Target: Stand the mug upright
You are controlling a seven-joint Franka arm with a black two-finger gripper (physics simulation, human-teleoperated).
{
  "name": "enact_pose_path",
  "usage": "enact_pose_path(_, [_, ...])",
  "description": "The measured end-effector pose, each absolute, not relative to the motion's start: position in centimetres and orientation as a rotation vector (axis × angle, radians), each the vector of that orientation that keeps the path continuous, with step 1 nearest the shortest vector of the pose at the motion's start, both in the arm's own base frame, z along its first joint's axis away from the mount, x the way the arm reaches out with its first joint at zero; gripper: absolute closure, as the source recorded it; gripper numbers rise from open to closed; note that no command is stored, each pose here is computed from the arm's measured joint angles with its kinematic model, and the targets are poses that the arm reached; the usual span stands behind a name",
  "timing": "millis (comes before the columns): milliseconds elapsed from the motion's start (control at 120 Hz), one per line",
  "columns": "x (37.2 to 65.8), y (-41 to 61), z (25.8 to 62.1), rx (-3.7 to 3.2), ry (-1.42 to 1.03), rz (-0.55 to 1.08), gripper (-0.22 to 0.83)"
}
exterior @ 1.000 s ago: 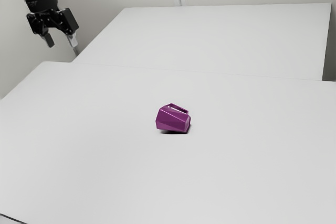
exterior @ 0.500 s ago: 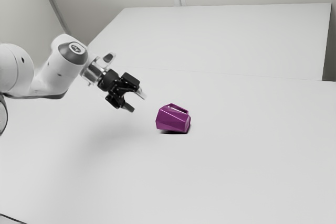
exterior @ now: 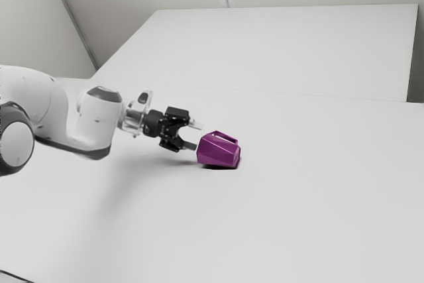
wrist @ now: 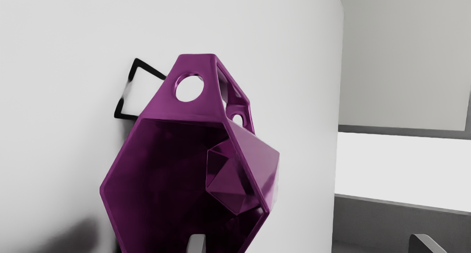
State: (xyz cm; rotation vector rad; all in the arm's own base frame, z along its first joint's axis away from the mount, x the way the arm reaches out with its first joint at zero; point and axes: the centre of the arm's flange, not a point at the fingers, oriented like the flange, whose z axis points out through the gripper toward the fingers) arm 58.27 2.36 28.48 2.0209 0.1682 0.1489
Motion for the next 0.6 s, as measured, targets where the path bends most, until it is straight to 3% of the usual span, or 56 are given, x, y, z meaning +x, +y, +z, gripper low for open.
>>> enact_pose_path(467, [58.7,-1.1,26.1,1.927,0.099,0.224,0.01])
enact_pose_path(600, [58.7,-1.1,25.9,1.927,0.086,0.245,0.33])
